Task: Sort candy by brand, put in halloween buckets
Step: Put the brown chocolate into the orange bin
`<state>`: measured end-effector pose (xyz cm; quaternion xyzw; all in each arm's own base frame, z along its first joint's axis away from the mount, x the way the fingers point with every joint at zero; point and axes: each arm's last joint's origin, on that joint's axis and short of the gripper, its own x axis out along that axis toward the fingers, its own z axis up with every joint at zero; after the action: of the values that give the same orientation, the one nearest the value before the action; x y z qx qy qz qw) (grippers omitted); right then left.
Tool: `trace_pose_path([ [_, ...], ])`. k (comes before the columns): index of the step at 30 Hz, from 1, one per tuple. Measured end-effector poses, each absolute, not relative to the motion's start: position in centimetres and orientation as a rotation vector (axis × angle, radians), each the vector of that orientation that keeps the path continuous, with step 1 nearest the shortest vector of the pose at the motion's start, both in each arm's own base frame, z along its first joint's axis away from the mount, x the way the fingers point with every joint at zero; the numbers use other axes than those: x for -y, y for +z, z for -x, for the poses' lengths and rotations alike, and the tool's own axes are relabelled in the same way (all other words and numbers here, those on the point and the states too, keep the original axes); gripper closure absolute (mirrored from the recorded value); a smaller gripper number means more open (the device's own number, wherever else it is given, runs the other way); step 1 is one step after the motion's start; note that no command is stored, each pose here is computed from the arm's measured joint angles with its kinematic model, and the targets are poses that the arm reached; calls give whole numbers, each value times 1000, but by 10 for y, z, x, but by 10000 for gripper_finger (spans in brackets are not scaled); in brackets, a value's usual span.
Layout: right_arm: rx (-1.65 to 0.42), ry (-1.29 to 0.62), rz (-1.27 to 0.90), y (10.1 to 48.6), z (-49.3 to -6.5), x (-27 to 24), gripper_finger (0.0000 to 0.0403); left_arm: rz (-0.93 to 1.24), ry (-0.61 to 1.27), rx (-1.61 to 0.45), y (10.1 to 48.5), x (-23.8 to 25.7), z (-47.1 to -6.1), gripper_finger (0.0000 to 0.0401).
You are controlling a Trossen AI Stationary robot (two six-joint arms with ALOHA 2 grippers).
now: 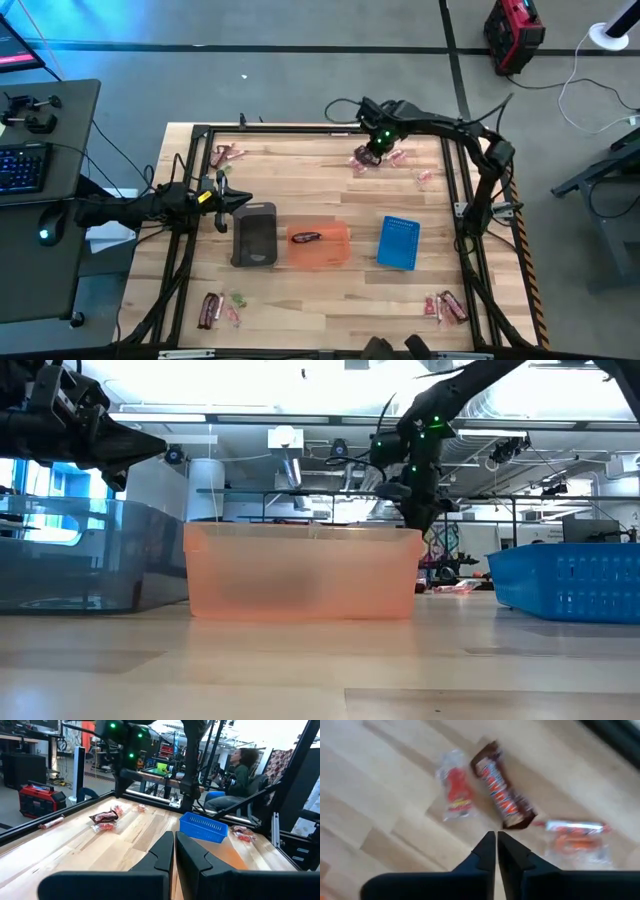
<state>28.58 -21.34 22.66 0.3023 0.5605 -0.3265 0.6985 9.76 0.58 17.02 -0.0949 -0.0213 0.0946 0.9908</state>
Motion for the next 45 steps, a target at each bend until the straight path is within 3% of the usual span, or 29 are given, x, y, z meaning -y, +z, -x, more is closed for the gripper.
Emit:
trace_pose_path([
  [12,-1361,-513,-472,202,-284,234,177,190,190,43,170,-6,-98,394],
  [19,-1412,-411,-329,185,-289,239,144,190,190,42,170,-6,-98,394],
  [30,-1512,-331,-290,147,-294,245,144,190,190,43,170,-6,-98,394],
  [33,-1519,-324,-302,143,-294,246,160,190,190,43,170,-6,-98,394],
  [36,-1522,-328,-298,144,-294,246,207,190,190,43,170,-6,-98,394],
  [42,-1492,-368,-290,162,-286,249,362,190,190,42,170,-6,-98,394],
  [45,-1440,-421,-298,182,-279,250,370,190,190,43,170,-6,-98,394],
])
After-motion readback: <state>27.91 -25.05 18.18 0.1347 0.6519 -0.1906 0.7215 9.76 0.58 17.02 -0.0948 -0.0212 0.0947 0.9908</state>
